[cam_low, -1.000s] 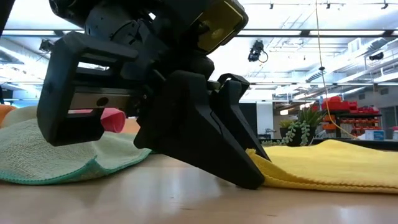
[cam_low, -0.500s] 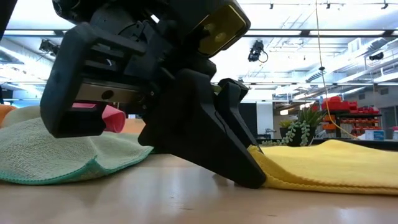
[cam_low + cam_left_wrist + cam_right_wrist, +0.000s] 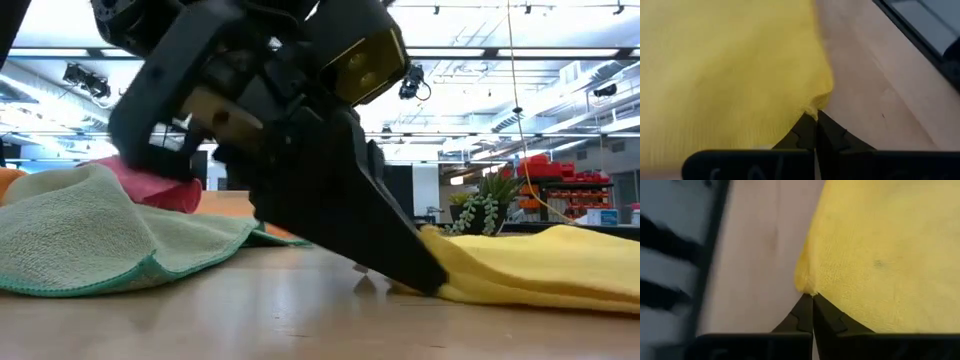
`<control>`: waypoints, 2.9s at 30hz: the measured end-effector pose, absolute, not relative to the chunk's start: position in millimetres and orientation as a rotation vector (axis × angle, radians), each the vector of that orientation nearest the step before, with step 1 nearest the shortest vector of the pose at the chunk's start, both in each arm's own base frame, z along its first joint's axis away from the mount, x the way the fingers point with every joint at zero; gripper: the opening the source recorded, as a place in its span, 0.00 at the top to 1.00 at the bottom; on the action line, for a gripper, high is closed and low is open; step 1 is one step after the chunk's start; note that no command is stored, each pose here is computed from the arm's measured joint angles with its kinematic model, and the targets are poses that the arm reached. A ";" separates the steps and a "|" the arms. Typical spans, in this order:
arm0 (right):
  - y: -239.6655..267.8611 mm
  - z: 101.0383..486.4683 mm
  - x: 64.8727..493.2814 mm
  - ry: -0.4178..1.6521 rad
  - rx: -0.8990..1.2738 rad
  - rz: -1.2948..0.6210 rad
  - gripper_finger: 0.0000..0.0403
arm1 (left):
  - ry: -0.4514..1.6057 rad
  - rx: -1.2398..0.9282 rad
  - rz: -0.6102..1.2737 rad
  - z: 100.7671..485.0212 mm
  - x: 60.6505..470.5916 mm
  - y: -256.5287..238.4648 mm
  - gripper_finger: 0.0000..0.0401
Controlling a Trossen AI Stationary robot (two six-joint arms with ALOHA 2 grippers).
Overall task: Fold microfiber towels
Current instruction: Fold the yellow microfiber cloth
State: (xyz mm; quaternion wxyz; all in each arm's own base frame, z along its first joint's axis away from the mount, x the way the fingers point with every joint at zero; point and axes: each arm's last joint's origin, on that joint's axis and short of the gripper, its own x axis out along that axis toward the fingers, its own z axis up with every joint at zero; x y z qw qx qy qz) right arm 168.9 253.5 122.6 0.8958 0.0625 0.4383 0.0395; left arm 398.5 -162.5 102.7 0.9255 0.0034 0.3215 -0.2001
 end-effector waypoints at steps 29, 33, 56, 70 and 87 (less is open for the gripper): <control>236.9 186.6 137.2 0.739 0.828 -0.219 0.99 | 0.691 -0.593 -0.383 190.6 389.8 -140.3 0.99; 220.6 179.4 139.5 0.779 0.770 -0.356 0.99 | 0.673 -0.587 -0.254 185.9 398.8 -111.8 0.98; 166.7 138.9 157.0 0.842 0.754 -0.604 0.99 | 0.816 -0.494 -0.069 130.7 410.1 -69.6 0.99; 153.2 138.8 168.7 0.826 0.712 -0.650 0.99 | 0.782 -0.489 -0.018 133.7 412.7 -57.6 0.97; 153.3 157.4 166.6 0.806 0.683 -0.672 0.66 | 0.752 -0.442 0.078 133.5 413.7 -49.4 0.97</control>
